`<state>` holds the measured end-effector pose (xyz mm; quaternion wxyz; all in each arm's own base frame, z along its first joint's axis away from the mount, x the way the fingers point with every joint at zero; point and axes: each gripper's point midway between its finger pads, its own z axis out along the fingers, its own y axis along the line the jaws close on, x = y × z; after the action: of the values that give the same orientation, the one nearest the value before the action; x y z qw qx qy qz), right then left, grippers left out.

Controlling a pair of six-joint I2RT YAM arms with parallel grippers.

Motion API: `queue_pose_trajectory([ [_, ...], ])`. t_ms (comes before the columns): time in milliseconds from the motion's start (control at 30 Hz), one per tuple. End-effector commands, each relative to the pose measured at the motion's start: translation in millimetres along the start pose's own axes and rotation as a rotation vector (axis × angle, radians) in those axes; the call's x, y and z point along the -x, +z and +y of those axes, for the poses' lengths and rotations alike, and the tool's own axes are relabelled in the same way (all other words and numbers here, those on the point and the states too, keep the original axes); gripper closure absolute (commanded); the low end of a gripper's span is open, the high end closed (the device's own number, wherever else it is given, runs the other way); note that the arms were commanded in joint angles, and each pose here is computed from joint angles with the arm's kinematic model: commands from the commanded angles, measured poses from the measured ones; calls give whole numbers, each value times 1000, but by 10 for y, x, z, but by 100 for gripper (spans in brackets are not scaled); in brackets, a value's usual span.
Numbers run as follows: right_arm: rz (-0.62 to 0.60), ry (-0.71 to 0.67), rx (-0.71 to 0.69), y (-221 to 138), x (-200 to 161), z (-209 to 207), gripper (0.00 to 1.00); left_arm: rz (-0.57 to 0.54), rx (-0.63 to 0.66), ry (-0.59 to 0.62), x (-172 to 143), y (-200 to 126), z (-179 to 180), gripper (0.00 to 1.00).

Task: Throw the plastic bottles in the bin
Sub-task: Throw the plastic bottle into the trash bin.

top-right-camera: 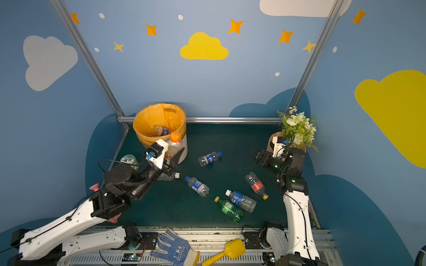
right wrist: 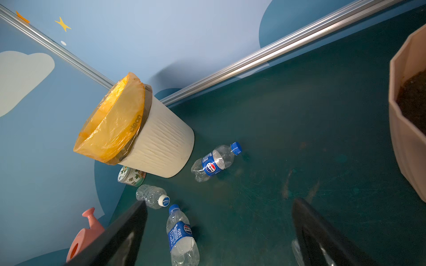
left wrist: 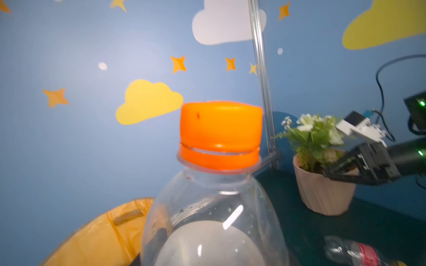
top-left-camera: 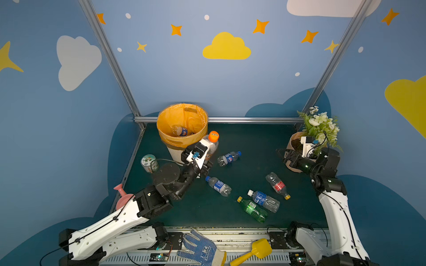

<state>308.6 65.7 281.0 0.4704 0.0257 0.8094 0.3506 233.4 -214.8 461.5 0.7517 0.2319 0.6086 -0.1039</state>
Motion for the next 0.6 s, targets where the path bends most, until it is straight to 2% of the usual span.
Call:
queue_pose_trajectory([
  [0, -17, -31, 26, -46, 66, 120, 4, -134, 93, 38, 454, 82, 340, 42],
  [100, -22, -40, 25, -77, 76, 149, 5, -129, 177, 13, 482, 286, 693, 41],
  [167, -23, -43, 22, -91, 73, 156, 5, -77, 221, -64, 355, 468, 950, 40],
  [300, -26, -52, 12, -122, 70, 167, 5, 161, 289, -256, -255, 927, 1491, 36],
  [400, -19, -47, 1, -130, 46, 149, 5, 360, 334, -391, -899, 1132, 1768, 25],
  [467, -18, -43, -15, -142, 30, 131, 5, 455, 345, -442, -1173, 1175, 1792, 9],
  [500, -17, -43, -27, -154, 18, 116, 5, 480, 350, -457, -1232, 1179, 1783, 2],
  [567, -16, -56, -51, -180, 10, 100, 5, 457, 336, -469, -1176, 1171, 1756, 0],
])
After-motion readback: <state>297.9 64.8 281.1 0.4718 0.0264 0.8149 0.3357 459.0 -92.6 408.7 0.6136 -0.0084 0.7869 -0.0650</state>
